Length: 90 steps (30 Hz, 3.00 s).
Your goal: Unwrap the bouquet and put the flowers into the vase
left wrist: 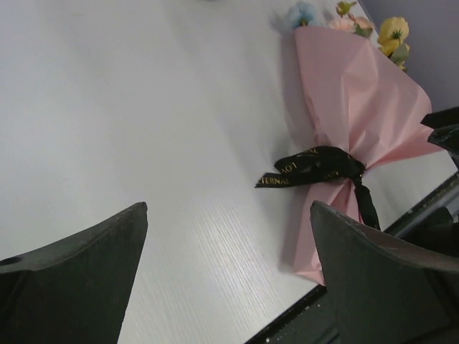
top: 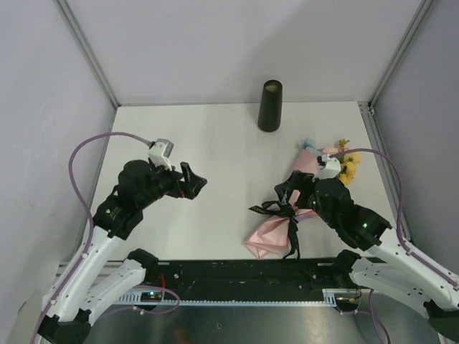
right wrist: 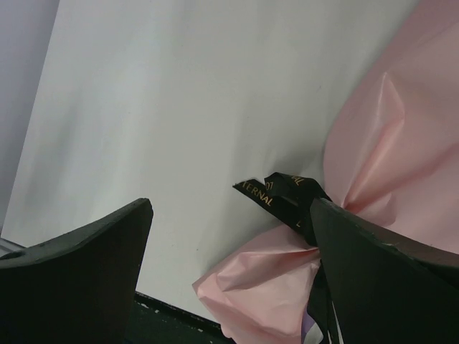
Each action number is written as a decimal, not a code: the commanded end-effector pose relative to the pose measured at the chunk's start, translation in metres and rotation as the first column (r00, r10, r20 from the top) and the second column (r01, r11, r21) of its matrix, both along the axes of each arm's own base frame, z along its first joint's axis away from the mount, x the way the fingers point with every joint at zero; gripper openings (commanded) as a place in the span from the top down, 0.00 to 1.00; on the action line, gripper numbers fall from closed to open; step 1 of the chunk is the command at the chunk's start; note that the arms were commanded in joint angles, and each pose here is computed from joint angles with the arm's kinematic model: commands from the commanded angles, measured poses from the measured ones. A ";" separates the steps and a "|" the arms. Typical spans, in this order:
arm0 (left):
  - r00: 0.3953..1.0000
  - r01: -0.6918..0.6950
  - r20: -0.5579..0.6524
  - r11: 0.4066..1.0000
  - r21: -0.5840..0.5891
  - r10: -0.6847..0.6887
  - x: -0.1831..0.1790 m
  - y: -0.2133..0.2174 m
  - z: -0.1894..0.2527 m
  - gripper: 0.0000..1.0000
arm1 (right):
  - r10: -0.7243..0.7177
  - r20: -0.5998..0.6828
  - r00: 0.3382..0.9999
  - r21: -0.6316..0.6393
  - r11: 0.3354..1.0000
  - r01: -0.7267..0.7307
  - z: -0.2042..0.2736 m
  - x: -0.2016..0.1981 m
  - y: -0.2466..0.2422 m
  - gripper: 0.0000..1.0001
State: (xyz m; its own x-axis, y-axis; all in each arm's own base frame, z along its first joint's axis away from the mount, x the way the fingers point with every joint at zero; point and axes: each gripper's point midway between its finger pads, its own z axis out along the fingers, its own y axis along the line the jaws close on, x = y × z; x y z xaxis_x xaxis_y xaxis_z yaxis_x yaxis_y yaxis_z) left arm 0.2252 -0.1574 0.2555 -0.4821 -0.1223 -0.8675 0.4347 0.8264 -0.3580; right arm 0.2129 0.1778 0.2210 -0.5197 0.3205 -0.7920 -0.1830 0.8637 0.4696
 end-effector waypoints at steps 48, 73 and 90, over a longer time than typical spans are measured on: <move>0.830 0.400 -0.398 0.914 -0.062 -0.391 -0.052 -0.226 -0.162 0.73 | 0.016 0.210 0.978 0.116 0.992 -0.041 0.033 -0.033 -0.039 0.07; 0.775 0.450 -0.480 0.892 -0.038 -0.411 -0.070 -0.221 -0.188 0.40 | 0.003 0.114 0.993 0.117 0.993 -0.016 -0.013 -0.022 -0.023 0.11; 0.812 0.284 -0.501 0.953 -0.108 -0.299 -0.046 -0.198 -0.173 1.00 | 0.076 0.042 0.996 0.054 0.995 -0.079 -0.044 -0.017 -0.004 0.18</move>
